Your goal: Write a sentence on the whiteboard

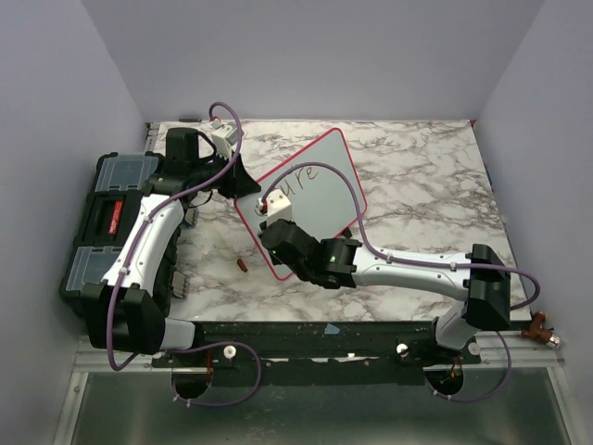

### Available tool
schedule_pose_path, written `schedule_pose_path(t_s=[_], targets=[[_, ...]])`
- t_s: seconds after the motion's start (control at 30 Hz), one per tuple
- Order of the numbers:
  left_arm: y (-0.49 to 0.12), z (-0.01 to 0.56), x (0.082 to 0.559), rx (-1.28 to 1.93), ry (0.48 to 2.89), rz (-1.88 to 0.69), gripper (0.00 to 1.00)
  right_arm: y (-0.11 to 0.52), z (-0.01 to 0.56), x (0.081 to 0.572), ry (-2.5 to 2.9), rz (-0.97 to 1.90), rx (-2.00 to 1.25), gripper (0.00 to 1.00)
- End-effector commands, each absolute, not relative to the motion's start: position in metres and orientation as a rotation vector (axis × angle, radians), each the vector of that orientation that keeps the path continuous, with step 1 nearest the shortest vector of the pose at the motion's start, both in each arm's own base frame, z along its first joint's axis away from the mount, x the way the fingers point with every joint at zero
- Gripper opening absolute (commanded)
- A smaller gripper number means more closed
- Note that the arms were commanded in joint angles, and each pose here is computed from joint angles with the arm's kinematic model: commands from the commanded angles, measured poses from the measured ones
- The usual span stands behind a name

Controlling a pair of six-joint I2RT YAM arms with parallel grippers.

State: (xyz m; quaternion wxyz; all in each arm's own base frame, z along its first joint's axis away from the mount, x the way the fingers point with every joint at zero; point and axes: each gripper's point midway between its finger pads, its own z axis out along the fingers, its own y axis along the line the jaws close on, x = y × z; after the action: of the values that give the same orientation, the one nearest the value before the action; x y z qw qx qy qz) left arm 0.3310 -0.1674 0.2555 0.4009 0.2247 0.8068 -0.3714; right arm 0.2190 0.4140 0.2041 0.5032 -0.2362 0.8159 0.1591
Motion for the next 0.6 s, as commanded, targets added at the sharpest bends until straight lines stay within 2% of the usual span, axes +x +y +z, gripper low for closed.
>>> schedule_pose_path(t_s=[0.0,0.57], targets=[[-0.163,0.275,0.34,0.605,1.939,-0.848,0.0,0.415,0.193,0.215,1.991,0.386,-0.55,0.01],[-0.163,0.279,0.339,0.608,1.928,-0.847,0.0,0.395,0.156,0.199,2.09,0.381,-0.558,0.01]])
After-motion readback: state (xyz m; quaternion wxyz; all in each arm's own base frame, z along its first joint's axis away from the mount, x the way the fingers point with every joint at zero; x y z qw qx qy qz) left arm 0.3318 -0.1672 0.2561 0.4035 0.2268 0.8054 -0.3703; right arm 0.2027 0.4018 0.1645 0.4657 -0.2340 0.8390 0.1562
